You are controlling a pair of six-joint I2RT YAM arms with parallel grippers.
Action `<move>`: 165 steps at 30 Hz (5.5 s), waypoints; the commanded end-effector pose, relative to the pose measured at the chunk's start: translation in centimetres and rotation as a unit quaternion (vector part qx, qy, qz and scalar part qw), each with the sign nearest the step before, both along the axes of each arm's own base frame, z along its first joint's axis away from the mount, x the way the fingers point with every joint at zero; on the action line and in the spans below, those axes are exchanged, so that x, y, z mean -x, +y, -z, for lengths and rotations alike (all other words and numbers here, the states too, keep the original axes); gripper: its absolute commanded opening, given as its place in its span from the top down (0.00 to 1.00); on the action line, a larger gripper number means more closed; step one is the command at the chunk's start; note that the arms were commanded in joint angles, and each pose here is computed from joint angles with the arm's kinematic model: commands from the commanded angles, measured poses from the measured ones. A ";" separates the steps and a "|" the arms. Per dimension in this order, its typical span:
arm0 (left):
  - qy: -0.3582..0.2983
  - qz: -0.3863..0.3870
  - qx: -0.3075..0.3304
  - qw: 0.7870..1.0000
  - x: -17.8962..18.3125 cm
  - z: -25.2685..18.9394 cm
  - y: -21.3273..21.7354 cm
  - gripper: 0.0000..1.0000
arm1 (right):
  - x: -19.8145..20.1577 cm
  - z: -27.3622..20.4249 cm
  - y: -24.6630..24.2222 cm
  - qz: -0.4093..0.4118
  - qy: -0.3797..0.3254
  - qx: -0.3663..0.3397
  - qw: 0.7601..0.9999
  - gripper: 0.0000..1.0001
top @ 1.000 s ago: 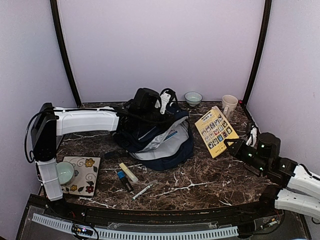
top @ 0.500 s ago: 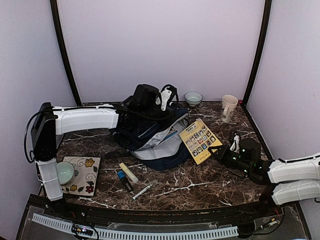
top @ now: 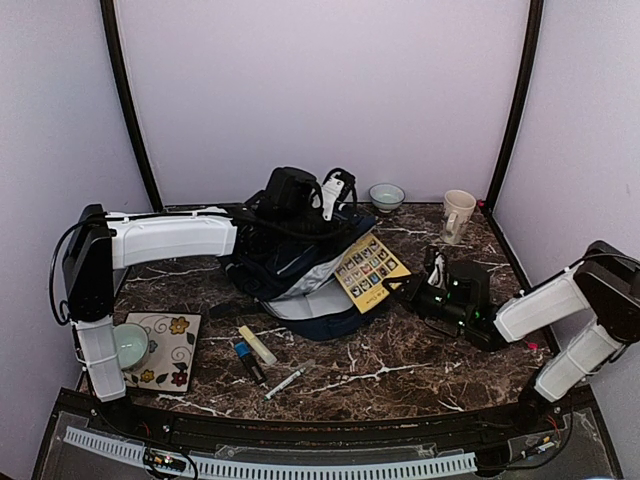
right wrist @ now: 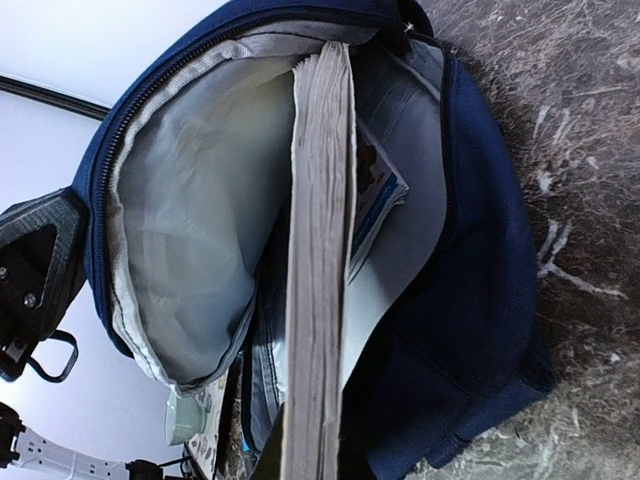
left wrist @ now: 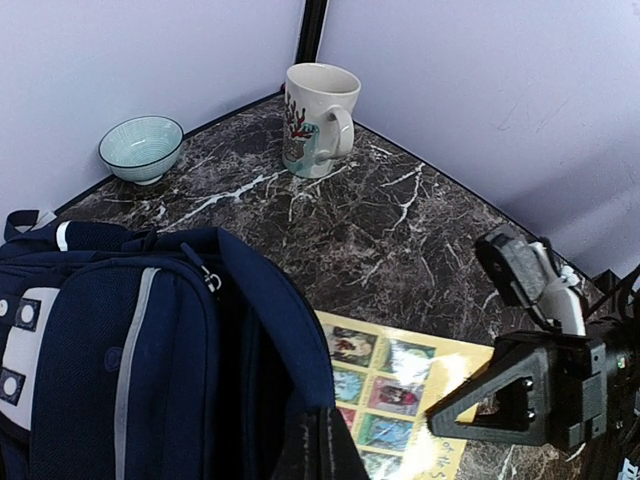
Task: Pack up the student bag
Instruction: Place the book in the largest pocket of the bag, then place the largest pocket of the bag in the student bag, then move the student bag to the center of the board.
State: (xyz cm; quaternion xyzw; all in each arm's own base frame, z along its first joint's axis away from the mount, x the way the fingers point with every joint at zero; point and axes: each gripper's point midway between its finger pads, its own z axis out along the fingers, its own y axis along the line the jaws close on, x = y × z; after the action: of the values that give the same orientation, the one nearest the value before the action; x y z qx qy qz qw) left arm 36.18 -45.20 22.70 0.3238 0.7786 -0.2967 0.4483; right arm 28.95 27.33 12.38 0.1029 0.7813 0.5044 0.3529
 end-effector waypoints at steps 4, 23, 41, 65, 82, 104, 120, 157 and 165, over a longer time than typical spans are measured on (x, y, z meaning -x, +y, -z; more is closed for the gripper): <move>-0.046 0.030 0.071 0.996 -0.3 -6.5 -1.7 1.00 | -2.7 -4.7 4.5 -0.039 -0.042 -0.048 0.997 1.00; 0.049 0.089 0.161 0.982 2.1 -7.5 -4.0 1.00 | -8.2 -0.5 11.9 -0.106 -0.027 -0.011 0.994 1.00; 0.063 0.103 0.171 0.978 2.7 -7.1 -4.3 1.00 | -7.5 1.9 9.2 -0.118 -0.032 0.156 0.980 0.54; 0.089 0.113 0.150 0.978 4.0 -3.7 -3.9 1.00 | -2.0 -0.7 -5.4 0.018 -0.040 0.350 0.936 0.20; 0.100 0.137 0.108 0.980 6.3 -0.1 -3.8 0.55 | 0.2 -2.7 -9.2 0.067 -0.050 0.341 0.936 0.13; -0.006 -0.135 -0.058 0.989 4.3 1.1 12.8 0.20 | 2.5 -0.6 -3.6 -0.050 -0.040 0.259 0.964 0.15; 0.014 -0.302 -0.060 0.951 4.2 4.4 24.7 0.19 | 7.2 1.3 4.0 -0.168 -0.129 0.320 0.923 0.22; -0.004 -0.260 -0.001 0.966 5.6 5.4 24.0 0.20 | 3.3 7.7 6.2 -0.091 -0.131 0.425 0.891 0.22; 0.017 -0.251 -0.011 0.968 6.4 6.7 24.1 0.21 | 0.8 7.9 3.9 -0.054 -0.113 0.426 0.896 0.22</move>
State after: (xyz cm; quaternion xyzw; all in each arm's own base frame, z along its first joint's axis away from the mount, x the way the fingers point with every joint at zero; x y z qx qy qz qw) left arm 30.35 -21.30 17.14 0.1146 0.8379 -0.1675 0.5067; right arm 25.49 32.19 3.39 -0.2035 0.8857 0.1554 0.3873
